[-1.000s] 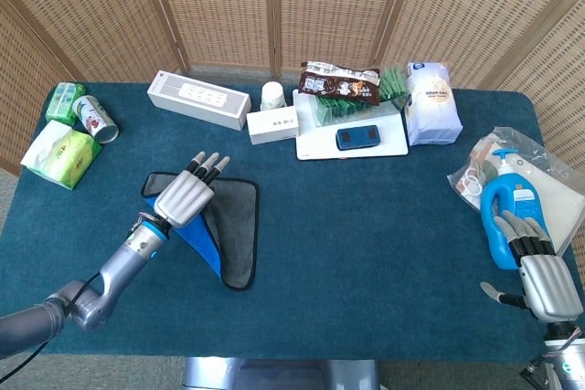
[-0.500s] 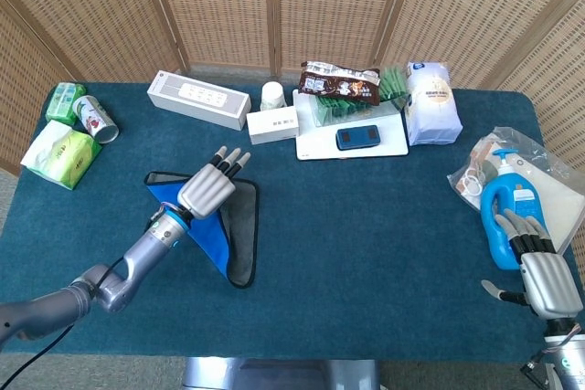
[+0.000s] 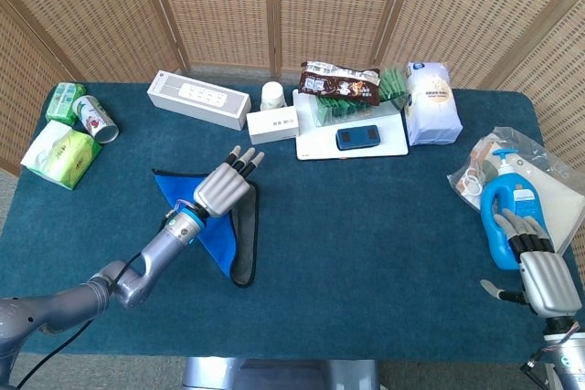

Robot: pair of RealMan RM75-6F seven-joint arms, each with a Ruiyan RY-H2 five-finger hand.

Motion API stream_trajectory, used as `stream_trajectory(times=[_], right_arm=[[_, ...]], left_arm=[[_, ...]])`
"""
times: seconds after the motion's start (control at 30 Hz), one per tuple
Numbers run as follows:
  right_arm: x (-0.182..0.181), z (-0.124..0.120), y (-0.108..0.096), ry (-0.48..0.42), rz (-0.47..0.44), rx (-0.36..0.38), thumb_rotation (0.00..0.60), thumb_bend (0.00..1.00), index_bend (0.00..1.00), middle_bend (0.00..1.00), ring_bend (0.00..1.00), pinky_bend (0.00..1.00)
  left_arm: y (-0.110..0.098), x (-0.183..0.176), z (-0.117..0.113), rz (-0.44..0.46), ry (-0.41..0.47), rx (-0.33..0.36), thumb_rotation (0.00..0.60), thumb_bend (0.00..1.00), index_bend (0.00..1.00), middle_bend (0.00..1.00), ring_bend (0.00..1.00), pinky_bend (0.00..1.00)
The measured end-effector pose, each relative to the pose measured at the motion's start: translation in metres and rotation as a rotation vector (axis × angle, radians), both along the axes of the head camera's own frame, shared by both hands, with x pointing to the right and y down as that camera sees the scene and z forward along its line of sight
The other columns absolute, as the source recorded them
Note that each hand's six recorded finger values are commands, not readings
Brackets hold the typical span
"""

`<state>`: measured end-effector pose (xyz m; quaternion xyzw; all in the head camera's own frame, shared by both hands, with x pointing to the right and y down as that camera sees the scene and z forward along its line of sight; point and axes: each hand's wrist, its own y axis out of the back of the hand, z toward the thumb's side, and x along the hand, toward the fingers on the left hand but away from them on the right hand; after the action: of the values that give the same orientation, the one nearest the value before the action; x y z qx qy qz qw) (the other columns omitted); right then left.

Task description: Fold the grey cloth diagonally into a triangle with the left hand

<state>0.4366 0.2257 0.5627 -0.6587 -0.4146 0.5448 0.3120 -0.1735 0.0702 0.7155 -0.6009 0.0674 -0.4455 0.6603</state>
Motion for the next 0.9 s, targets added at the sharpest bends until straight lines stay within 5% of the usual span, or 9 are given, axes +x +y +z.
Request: stream_trajectory(times=[0.13, 0.5, 0.73, 0.9], right_arm=[[-0.001, 0.0, 0.0, -0.003, -0.001, -0.002, 0.6, 0.0, 0.0, 0.0, 0.0, 0.0], [-0.002, 0.001, 0.001, -0.006, -0.005, -0.005, 0.6, 0.0, 0.0, 0.0, 0.0, 0.0], [-0.003, 0.001, 0.002, -0.005, -0.009, -0.008, 0.6, 0.0, 0.0, 0.0, 0.0, 0.0], [-0.003, 0.002, 0.002, -0.006, -0.01, -0.01, 0.6, 0.0, 0.0, 0.0, 0.0, 0.0]], left_arm=[[0.0, 0.003, 0.001, 0.008, -0.015, 0.016, 0.6, 0.57, 0.65, 0.03, 0.03, 0.2], [0.001, 0.006, 0.0, -0.041, 0.009, 0.006, 0.6, 0.48, 0.02, 0.0, 0.02, 0.21], [-0.004, 0.008, -0.007, -0.084, 0.052, 0.036, 0.6, 0.4, 0.0, 0.0, 0.01, 0.24], [-0.005, 0.009, -0.008, -0.105, 0.056, 0.031, 0.6, 0.17, 0.0, 0.0, 0.0, 0.24]])
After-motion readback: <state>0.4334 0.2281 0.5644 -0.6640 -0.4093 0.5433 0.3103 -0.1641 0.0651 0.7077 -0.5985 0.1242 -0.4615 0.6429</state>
